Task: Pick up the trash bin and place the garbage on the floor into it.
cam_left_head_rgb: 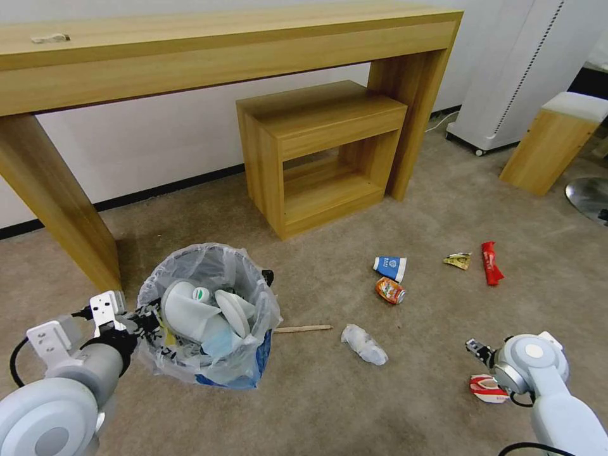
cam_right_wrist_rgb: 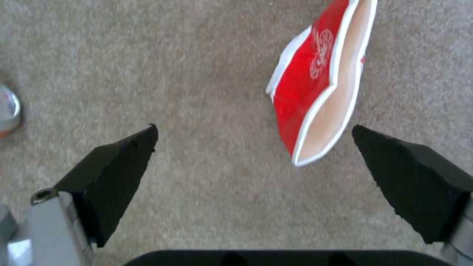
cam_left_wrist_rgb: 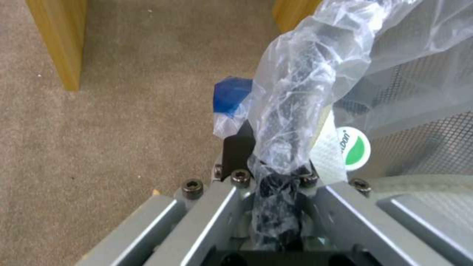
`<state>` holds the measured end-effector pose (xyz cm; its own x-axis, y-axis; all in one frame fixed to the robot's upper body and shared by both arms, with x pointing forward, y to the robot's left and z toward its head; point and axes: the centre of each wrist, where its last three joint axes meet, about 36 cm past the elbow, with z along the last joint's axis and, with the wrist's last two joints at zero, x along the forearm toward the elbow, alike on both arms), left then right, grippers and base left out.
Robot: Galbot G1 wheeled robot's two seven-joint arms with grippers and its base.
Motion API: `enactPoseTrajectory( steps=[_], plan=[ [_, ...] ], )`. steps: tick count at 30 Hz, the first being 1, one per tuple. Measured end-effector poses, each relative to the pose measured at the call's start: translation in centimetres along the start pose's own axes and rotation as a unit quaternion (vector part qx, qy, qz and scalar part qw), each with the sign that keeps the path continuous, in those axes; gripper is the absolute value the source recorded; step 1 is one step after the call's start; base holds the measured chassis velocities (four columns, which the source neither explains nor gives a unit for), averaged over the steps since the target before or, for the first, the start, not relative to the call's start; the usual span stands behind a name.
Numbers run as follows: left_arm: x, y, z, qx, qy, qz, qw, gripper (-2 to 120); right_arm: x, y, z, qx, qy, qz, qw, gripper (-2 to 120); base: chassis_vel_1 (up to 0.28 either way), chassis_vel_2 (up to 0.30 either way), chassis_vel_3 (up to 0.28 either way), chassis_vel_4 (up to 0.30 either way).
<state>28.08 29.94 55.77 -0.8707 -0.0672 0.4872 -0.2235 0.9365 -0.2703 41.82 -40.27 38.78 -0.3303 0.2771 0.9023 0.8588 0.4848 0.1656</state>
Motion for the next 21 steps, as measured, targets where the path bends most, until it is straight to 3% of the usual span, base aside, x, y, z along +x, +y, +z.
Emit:
enactPoseTrajectory(
  steps=[21],
  plan=[
    [0.6, -0.2, 0.2, -0.002, 0.001, 0.003, 1.0000, 1, -2.1, -0.8, -2.9, 0.007, -0.054, 0.018, 0.998, 100, 0.000, 0.000, 0.000, 0.000]
  ],
)
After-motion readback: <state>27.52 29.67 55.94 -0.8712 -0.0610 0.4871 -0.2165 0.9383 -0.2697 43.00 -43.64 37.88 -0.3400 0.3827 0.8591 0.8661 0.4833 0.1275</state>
